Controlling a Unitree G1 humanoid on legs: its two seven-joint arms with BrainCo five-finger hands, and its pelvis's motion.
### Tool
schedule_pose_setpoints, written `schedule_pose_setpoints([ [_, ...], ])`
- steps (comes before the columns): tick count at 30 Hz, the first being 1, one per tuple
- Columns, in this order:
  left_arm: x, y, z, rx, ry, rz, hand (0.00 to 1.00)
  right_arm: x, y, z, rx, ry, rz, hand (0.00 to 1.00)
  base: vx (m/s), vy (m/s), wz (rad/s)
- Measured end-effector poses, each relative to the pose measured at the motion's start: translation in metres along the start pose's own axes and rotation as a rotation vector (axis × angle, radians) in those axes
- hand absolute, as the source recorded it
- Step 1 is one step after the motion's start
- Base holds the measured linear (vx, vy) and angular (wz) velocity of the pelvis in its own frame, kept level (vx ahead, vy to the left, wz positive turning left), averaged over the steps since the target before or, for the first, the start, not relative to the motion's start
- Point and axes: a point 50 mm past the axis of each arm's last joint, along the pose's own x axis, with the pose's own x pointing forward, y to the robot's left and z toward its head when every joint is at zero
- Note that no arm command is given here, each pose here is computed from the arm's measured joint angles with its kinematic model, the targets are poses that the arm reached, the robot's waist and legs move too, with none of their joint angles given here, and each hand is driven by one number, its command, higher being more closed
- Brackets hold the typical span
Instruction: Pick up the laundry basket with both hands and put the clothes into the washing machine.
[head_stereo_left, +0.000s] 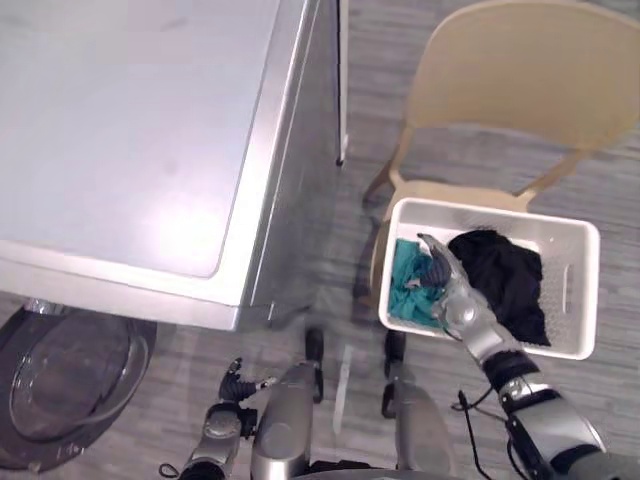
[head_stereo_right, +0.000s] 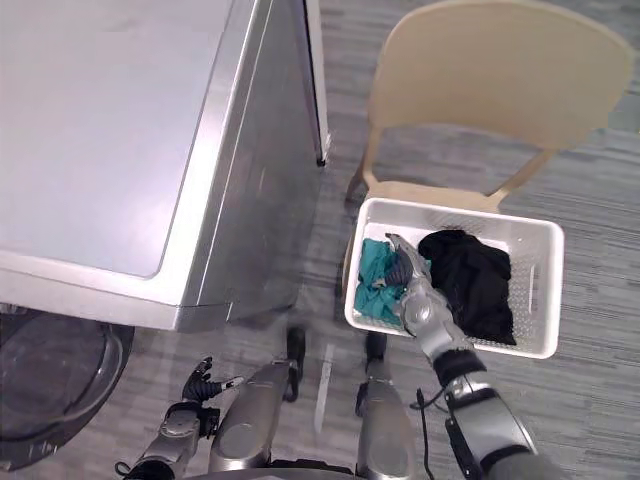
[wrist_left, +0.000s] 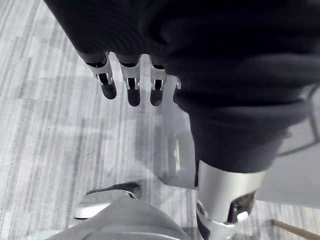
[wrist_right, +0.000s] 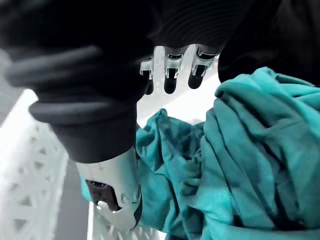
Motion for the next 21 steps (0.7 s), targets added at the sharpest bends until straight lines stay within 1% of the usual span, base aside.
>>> schedule_pose_setpoints([
  [4, 0.008, -0.009, 0.021, -0.034, -0.045, -0.012, 0.0, 0.008, -0.006, -0.014, -0.103, 0.103, 0.019, 0.0, -0.04, 0.016, 0.26],
  [7, 0.01, -0.015, 0.034, -0.058, -0.075, -0.01, 0.0, 0.01, -0.008, -0.012, -0.181, 0.125, 0.005, 0.0, -0.03, 0.02, 0.15],
  [8, 0.01, -0.017, 0.036, -0.076, -0.079, -0.011, 0.0, 0.011, -0.008, -0.011, -0.202, 0.124, 0.006, 1.0, 0.0, 0.0, 0.0],
  [16, 0.008, -0.044, 0.056, -0.148, -0.125, -0.064, 0.0, 0.02, -0.018, 0.005, -0.213, 0.092, -0.044, 1.0, -0.03, -0.022, -0.03],
  [21, 0.007, -0.048, 0.056, -0.156, -0.123, -0.074, 0.0, 0.021, -0.013, 0.018, -0.137, 0.06, -0.032, 1.0, 0.04, -0.041, -0.21],
])
